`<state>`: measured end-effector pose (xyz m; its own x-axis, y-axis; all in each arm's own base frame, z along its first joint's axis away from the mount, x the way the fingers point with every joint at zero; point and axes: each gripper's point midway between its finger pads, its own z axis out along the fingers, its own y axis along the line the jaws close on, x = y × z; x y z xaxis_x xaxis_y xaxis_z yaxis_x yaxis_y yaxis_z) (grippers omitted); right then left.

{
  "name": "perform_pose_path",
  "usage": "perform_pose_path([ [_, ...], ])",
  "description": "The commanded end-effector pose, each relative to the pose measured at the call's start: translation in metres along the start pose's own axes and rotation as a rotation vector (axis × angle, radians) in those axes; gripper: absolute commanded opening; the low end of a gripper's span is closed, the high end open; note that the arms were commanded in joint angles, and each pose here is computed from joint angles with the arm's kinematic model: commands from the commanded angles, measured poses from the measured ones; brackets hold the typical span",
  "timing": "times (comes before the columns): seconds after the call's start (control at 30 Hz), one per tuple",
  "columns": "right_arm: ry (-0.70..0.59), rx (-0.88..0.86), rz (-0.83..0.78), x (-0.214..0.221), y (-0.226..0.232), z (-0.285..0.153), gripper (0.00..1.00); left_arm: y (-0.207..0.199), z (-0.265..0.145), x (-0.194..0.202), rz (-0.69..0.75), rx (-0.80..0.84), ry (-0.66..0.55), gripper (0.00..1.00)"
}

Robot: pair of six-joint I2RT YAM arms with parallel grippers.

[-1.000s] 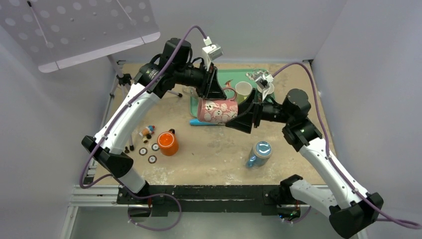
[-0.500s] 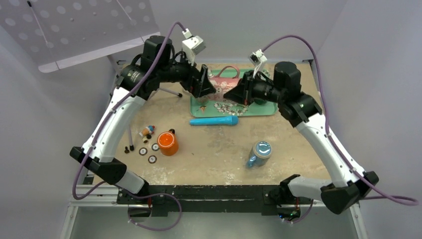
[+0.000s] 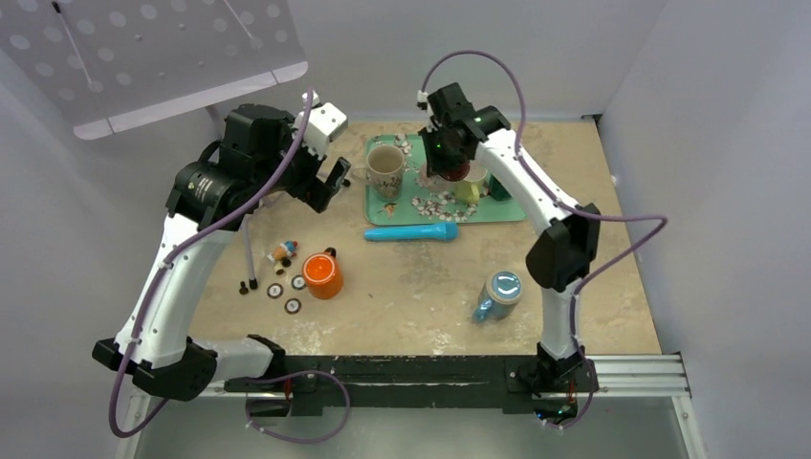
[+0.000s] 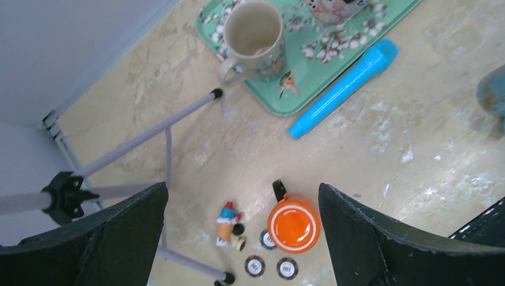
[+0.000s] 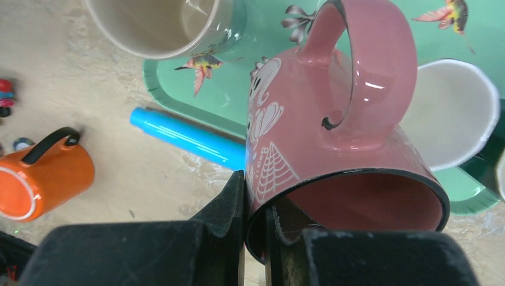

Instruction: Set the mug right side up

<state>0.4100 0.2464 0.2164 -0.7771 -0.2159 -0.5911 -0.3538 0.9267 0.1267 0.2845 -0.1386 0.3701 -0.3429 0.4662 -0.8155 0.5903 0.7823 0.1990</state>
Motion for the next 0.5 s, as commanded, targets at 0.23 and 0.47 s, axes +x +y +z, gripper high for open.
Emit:
perform_pose_path([
  [0.23,-0.024,0.089,-0.029,-0.030,0.015,0.042,0.00,0.017,-0.003,0.026,0.034,-0.077,0.091,1.00],
  [0.47,-0.003,0.135,-0.035,-0.026,0.002,0.076,0.00,0.016,-0.002,0.024,0.030,-0.068,0.090,1.00],
])
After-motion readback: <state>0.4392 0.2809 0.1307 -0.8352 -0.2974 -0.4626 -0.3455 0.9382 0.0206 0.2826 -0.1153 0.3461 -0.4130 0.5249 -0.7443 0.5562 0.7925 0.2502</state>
